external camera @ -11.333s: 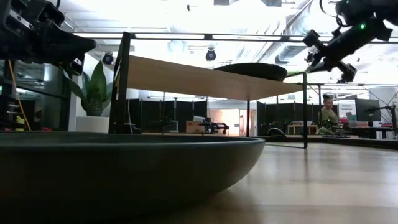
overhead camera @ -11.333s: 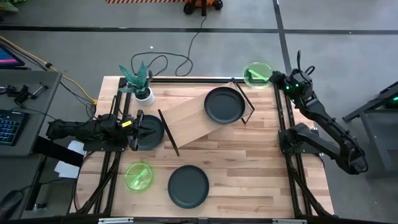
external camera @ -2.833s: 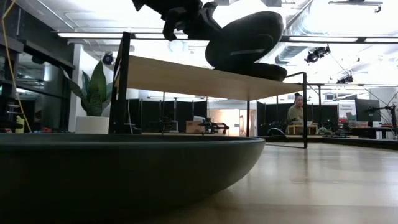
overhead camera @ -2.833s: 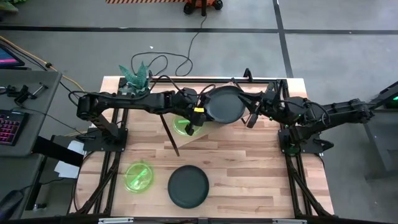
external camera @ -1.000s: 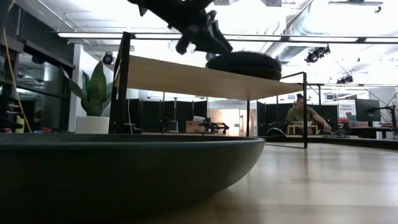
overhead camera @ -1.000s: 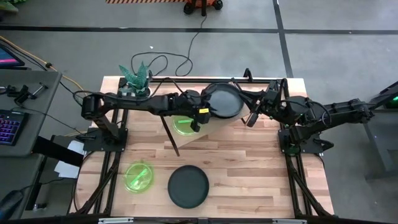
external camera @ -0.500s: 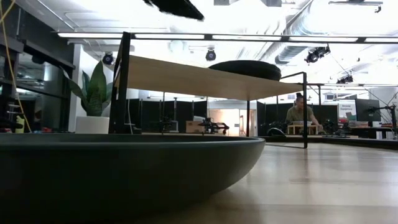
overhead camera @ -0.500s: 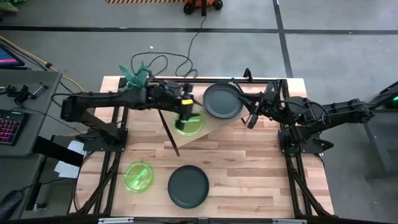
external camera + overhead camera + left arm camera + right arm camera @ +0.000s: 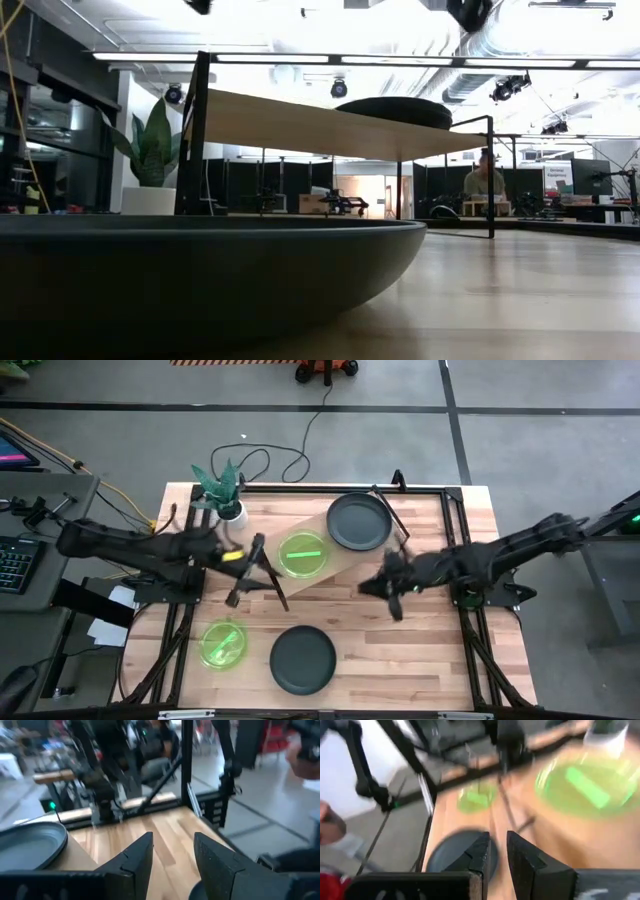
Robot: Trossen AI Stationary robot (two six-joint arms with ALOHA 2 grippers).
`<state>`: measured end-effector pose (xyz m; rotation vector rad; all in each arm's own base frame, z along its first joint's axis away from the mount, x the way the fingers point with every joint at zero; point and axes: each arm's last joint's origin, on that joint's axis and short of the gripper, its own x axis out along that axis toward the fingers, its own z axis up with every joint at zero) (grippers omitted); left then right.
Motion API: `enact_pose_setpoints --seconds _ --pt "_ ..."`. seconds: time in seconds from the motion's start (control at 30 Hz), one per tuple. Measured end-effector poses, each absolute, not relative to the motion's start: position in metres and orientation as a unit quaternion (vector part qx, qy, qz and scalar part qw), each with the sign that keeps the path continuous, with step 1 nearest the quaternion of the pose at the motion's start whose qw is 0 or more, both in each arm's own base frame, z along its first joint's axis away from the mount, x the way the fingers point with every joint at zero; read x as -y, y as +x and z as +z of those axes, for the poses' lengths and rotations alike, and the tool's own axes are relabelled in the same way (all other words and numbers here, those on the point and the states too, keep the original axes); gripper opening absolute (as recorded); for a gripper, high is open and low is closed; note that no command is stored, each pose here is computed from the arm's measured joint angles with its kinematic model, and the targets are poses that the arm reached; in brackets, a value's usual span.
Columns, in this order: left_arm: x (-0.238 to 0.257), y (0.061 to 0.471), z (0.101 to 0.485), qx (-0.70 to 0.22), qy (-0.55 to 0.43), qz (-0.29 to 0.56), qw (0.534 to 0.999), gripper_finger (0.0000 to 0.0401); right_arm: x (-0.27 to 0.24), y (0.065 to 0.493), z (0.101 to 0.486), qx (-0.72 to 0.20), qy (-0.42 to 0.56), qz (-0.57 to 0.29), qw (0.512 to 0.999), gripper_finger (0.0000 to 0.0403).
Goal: Place and stack plates onto a shelf
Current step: Stack the black plate on top of the other black plates on the shelf
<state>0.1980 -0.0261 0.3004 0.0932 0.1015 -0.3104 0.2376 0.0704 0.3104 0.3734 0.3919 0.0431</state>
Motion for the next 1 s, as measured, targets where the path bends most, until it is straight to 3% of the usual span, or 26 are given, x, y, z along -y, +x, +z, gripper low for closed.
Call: enact_pose_setpoints --seconds 0.2,0.53,0.77,1.0 --pt "0.046 0.165 0.283 -0.025 0.046 -0.098 0.994 0.0131 -0.098 0.26 0.26 -0.299 0.251 -0.047 0.92 0.0048" --pt "0.055 0.155 0.27 -0.037 0.06 -0.026 0.997 0.0131 -0.124 0.296 0.177 -0.359 0.357 -0.16 0.847 0.0082" --pt "0.057 0.154 0.267 -0.051 0.049 -0.033 0.997 0.0131 -0.141 0.316 0.147 -0.349 0.427 -0.115 0.826 0.0139" --pt "0.063 0.152 0.266 -0.051 0.048 -0.051 0.996 0.0131 -0.158 0.316 0.13 -0.368 0.456 -0.093 0.805 0.0152"
